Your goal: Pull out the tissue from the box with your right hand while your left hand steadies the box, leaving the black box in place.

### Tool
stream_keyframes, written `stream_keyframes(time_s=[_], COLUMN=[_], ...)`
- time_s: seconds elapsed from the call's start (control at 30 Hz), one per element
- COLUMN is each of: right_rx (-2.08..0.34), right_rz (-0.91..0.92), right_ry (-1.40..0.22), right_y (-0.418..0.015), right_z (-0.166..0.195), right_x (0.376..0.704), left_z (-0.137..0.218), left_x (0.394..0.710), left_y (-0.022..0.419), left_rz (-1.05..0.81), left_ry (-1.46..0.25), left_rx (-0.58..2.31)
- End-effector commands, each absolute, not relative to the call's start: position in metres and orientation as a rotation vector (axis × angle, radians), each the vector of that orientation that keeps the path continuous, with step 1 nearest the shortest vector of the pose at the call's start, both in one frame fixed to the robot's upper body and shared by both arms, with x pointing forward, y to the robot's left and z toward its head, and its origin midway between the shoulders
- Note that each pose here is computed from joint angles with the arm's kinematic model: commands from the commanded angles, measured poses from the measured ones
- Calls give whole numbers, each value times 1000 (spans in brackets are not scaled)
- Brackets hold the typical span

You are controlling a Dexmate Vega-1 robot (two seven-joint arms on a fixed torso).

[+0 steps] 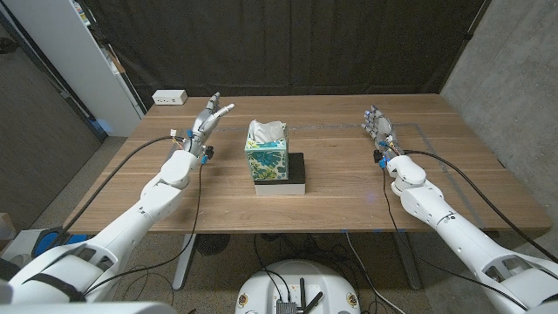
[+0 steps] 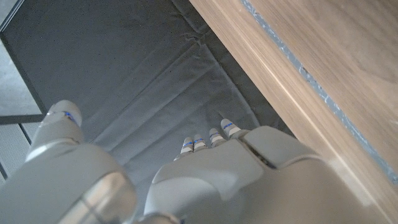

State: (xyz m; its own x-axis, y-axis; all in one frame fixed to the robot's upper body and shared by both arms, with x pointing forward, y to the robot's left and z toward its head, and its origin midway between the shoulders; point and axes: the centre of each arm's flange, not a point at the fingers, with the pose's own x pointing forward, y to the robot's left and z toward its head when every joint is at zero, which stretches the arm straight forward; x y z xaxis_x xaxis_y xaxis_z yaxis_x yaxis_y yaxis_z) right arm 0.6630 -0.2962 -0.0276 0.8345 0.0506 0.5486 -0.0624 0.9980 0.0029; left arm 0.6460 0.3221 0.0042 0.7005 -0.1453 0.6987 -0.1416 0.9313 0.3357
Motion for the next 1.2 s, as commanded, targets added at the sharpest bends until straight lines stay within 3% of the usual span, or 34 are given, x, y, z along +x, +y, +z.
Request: stream_keyframes(time_s=[0.03, 1.2], right_rx=[16, 10], right_rz=[61, 75], right_ry=[-575, -565], right_y=[-297, -296], right_z=[-27, -27], right_x=[665, 668], left_z=[1, -18], left_x=[635, 615], left_y=[321, 316], left_rz=[86, 101], left_ry=[-853, -824], left_rx=[500, 504])
